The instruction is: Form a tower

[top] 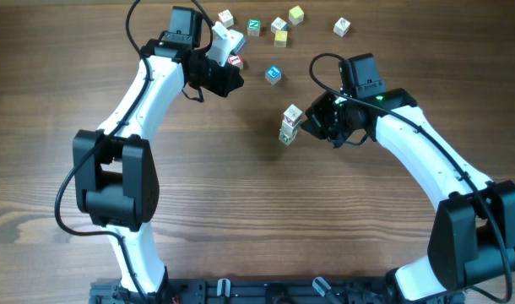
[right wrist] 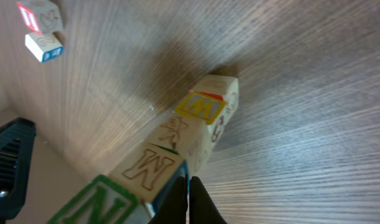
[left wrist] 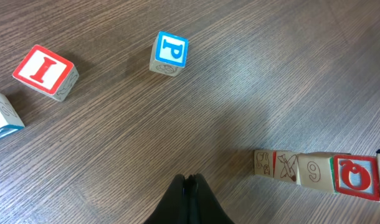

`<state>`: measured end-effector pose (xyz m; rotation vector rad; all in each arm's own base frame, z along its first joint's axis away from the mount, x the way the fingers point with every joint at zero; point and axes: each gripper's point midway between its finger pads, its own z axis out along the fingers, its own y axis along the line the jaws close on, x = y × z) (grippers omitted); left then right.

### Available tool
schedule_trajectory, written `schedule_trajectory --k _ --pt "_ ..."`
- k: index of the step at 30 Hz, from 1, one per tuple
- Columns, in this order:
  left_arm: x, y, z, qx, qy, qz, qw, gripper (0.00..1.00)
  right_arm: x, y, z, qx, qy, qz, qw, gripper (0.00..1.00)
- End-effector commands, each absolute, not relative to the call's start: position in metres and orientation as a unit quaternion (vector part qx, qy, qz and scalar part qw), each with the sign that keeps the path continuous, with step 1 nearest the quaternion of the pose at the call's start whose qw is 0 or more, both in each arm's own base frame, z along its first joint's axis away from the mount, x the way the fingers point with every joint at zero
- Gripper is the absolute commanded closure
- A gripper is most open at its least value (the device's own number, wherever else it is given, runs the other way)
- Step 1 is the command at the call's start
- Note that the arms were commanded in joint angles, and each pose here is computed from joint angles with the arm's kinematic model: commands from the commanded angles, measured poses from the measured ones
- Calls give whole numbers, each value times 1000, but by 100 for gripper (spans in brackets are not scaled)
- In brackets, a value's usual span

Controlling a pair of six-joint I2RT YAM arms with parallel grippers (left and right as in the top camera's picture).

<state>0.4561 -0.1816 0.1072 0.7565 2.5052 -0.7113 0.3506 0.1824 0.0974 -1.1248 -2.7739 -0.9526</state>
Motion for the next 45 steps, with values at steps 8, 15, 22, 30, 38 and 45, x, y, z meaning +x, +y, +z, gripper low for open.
schedule_trajectory --k 8,15,22,30,38,45 --pt "453 -185 106 267 902 -273 201 96 342 150 72 -258 -946 -188 -57 95" --pt "445 -195 67 311 909 -213 175 96 324 143 62 -231 -965 -104 -66 95" --pt "444 -207 50 359 911 -105 174 96 305 138 44 -273 -959 -77 -15 95" --pt "443 -218 34 376 901 -136 169 96 326 151 25 -270 -958 -93 -33 95" --pt "432 -229 22 379 896 -177 148 96 325 164 22 -238 -966 -98 -38 96" --pt "426 -232 23 385 892 -191 139 96 310 154 23 -192 -979 -68 -22 96"
